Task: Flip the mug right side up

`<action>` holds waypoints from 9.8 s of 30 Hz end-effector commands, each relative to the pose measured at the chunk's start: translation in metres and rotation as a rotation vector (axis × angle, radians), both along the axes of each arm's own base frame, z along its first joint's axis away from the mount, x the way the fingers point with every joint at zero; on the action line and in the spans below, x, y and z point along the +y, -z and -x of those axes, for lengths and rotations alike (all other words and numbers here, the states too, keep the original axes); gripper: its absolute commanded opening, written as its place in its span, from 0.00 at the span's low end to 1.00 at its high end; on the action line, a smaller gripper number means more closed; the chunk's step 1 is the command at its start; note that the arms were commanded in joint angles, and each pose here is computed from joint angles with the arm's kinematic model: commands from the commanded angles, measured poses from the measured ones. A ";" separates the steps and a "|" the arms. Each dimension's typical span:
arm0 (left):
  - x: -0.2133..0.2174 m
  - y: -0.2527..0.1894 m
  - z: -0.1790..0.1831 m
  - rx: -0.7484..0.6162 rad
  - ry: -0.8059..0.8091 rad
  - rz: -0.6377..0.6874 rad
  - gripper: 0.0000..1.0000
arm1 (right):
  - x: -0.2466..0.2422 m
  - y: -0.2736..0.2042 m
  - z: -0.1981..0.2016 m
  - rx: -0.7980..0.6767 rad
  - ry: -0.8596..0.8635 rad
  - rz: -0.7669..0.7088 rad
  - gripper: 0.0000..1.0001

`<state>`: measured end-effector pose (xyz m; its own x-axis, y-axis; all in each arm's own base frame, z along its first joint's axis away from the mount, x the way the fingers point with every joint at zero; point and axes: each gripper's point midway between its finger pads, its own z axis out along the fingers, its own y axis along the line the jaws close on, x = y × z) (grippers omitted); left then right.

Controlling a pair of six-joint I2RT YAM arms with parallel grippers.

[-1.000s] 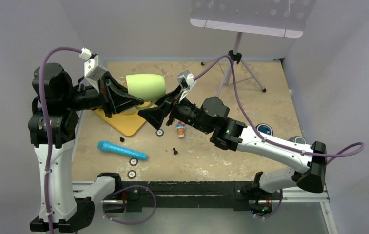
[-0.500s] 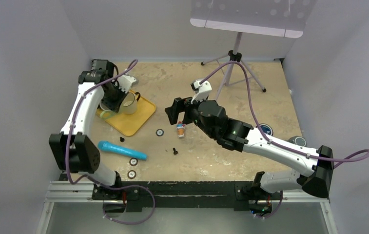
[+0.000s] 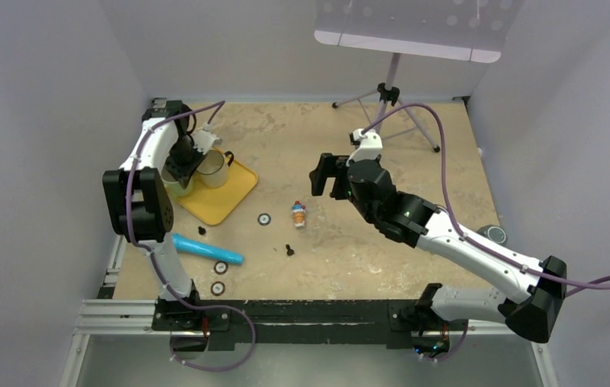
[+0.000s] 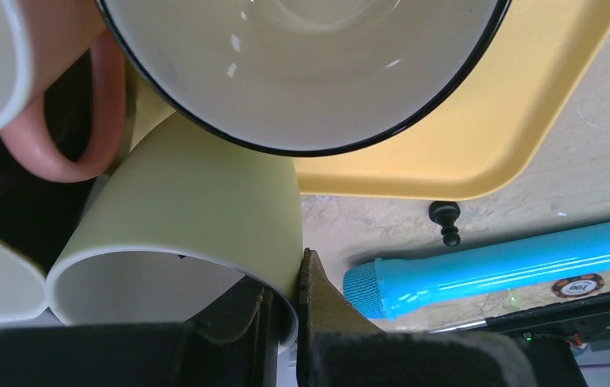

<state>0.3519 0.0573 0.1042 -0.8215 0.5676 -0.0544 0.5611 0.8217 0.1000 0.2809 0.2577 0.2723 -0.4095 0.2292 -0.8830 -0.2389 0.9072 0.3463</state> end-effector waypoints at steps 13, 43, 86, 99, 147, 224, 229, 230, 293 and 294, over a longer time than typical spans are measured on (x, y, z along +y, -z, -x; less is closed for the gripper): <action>-0.005 -0.029 -0.015 -0.133 0.000 0.118 0.57 | -0.164 0.056 -0.021 0.182 0.533 0.111 0.99; -0.102 -0.150 0.080 -0.623 0.141 0.520 0.82 | -0.186 0.190 -0.055 0.561 0.502 -0.023 0.86; -0.123 -0.154 0.101 -0.597 0.217 0.627 0.82 | -0.228 0.215 0.077 0.828 1.101 -0.839 0.73; -0.122 -0.153 0.099 -0.590 0.205 0.621 0.82 | -0.218 0.210 0.030 0.782 0.920 -0.817 0.15; -0.267 -0.299 0.192 -0.383 0.503 1.372 0.11 | 0.106 -0.239 0.089 -0.413 -0.975 -0.910 0.00; -0.112 -0.100 0.074 -0.391 0.347 0.414 0.63 | -0.356 0.189 0.045 0.419 1.660 -0.338 0.86; -0.113 -0.100 0.076 -0.389 0.357 0.415 0.63 | -0.362 0.201 0.042 0.546 1.791 -0.219 0.94; -0.112 -0.099 0.077 -0.386 0.361 0.412 0.63 | -0.362 0.200 0.038 0.541 1.790 -0.227 0.94; -0.131 -0.135 0.093 -0.425 0.368 0.522 0.67 | -0.356 0.107 -0.020 0.009 0.828 -0.308 0.00; -0.134 -0.140 0.098 -0.428 0.369 0.542 0.67 | -0.346 0.100 -0.018 -0.021 0.788 -0.324 0.00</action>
<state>0.2713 -0.0570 0.2102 -0.4758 0.6579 -0.5838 0.7923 0.6089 0.0404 0.2803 -0.1234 0.1077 -0.0398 0.7490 -0.6614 0.7010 0.4927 0.5157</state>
